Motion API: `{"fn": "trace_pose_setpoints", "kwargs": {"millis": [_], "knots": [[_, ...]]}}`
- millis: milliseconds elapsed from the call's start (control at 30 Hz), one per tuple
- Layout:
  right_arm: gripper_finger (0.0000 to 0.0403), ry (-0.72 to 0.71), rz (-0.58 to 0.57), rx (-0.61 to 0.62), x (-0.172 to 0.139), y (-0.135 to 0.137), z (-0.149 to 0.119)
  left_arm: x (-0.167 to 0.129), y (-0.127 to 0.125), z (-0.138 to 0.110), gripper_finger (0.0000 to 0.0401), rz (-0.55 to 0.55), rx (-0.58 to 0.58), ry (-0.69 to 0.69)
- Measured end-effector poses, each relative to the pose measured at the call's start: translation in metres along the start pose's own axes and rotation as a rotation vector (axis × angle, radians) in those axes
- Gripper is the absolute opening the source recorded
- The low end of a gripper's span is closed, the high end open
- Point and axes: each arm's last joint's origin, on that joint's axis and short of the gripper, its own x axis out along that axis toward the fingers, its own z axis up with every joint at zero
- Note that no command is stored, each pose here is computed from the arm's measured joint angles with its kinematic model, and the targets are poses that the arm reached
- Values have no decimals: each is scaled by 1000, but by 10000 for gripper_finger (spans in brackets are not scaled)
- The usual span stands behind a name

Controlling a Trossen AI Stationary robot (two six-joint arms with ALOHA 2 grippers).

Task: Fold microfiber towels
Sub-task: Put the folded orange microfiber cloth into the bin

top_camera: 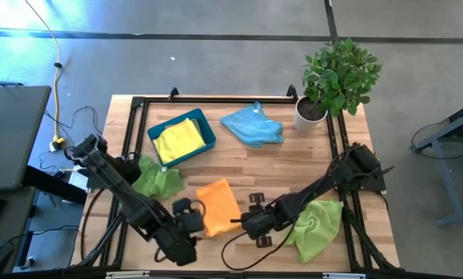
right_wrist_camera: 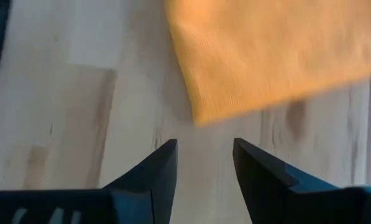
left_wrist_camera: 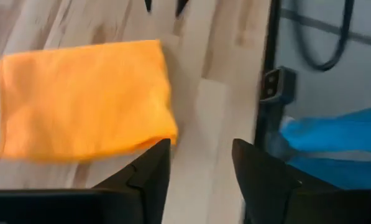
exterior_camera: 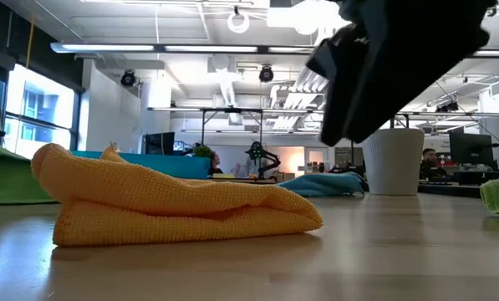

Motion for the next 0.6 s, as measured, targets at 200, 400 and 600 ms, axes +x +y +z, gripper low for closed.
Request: {"fn": "trace_pose_setpoints", "kwargs": {"millis": [200, 400, 600], "knots": [[148, -134, 44, -177, 16, 11, -10, 50, -19, -8, 188, 60, 160, -56], [152, -144, -17, -178, 20, 10, -16, 99, -31, -22, 184, 86, 241, -45], [161, -161, -62, -149, 24, 2, -13, 132, -27, -30, 182, 163, 250, -17]]}}
